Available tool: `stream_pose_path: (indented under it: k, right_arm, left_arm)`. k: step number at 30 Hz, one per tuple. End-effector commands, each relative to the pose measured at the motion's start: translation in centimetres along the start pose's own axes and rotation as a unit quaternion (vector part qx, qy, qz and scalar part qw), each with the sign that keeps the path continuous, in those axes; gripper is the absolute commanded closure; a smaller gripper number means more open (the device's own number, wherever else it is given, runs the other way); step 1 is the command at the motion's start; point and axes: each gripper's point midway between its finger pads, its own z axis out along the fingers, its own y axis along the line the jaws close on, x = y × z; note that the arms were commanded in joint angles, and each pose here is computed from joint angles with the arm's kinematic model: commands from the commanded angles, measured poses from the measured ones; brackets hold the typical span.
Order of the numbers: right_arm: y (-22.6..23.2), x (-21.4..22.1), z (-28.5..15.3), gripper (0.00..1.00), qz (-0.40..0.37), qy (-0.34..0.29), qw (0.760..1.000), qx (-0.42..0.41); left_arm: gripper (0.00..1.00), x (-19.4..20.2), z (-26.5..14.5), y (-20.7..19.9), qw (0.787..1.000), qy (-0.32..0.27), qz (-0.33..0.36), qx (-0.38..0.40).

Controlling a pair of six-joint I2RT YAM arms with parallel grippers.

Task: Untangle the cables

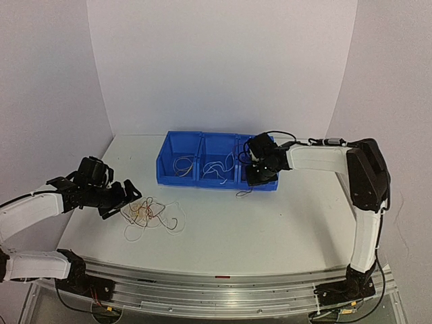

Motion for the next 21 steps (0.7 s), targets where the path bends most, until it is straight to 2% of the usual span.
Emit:
stream_pose_path:
  k: [1,6,11,17,21]
  right_arm:
    - [0.0,-7.4,-6.0,1.0,-0.001,-0.127,0.992,0.001]
    - [-1.7,-11.7,-6.4,1.0,-0.015,-0.18,0.982,0.051]
    - [-4.0,-14.5,-3.4,1.0,-0.024,-0.197,0.975,0.102]
    - [-4.3,-14.5,0.4,1.0,-0.048,-0.19,0.973,0.126]
    - [-3.5,-12.5,1.0,1.0,-0.059,-0.165,0.98,0.095]
  left_arm:
    - [0.0,-0.4,-0.5,-0.4,1.0,-0.015,0.0,0.012]
    - [0.0,-0.2,-0.5,-0.3,1.0,-0.013,-0.001,0.011]
    - [0.0,0.1,-0.2,-0.1,1.0,-0.006,-0.001,0.01]
    - [0.0,0.2,0.1,0.0,1.0,-0.001,0.0,0.007]
    - [0.0,0.1,0.1,-0.4,1.0,0.0,0.006,0.014]
